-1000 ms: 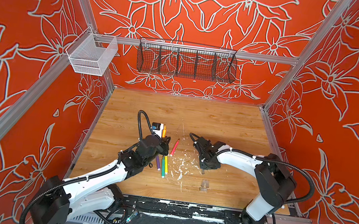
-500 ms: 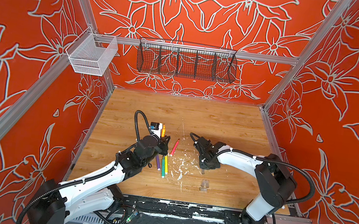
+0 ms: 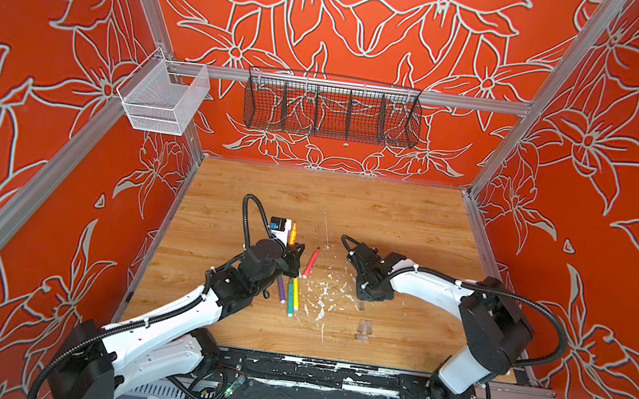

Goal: Insert the pens into the pen caps
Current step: 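Lower the right gripper and close it on a translucent cap, then lift the cap with the right gripper and carry it toward the orange marker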

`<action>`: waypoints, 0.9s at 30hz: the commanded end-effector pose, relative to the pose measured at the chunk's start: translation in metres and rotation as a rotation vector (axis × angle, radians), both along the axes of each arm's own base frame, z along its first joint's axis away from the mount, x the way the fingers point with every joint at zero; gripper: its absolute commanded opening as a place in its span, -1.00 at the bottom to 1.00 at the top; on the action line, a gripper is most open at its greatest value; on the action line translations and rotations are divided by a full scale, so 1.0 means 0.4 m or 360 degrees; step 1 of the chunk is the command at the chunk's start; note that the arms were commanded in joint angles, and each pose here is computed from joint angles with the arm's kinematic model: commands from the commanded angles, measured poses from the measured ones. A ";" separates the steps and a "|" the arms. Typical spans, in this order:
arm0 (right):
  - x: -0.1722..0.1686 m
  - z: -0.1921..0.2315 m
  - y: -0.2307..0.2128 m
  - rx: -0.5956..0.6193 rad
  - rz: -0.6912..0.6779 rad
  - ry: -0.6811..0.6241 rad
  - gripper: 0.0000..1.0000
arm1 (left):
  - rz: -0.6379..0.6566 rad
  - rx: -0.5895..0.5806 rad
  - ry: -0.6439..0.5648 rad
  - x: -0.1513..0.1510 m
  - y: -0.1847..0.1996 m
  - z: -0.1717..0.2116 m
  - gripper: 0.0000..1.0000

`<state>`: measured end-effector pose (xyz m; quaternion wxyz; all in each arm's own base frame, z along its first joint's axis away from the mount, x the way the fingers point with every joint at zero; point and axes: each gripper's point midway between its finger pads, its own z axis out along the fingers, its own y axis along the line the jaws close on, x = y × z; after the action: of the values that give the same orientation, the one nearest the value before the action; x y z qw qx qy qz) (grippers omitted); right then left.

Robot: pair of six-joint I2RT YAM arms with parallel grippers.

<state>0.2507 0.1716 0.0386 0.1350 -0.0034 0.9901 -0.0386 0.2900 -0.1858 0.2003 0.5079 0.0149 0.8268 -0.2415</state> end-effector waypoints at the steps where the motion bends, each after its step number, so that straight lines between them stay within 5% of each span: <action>1: 0.004 0.095 -0.003 0.0146 -0.0126 -0.0137 -1.00 | -0.0085 -0.0081 -0.0024 -0.013 -0.024 0.028 -1.00; 8: 0.028 0.290 0.029 0.0710 -0.0271 -0.0632 -1.00 | -0.0384 -0.0167 -0.0050 -0.042 -0.104 0.032 -1.00; 17: 0.060 0.535 0.016 0.1131 -0.0280 -0.1196 -1.00 | -0.0720 -0.0212 -0.0059 -0.091 -0.199 0.059 -1.00; 22: 0.055 0.537 -0.013 0.1116 -0.0279 -0.1287 -1.00 | -0.0930 -0.0180 -0.0029 -0.141 -0.275 0.047 -1.00; 27: 0.051 0.546 0.027 0.1422 -0.0219 -0.1409 -1.00 | -0.1051 -0.0120 -0.0001 -0.175 -0.321 0.029 -1.00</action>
<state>0.2669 0.1721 0.2342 0.4905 0.1327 0.8010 0.3166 0.2248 -0.3053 0.2006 0.3951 0.2363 0.7860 -0.4125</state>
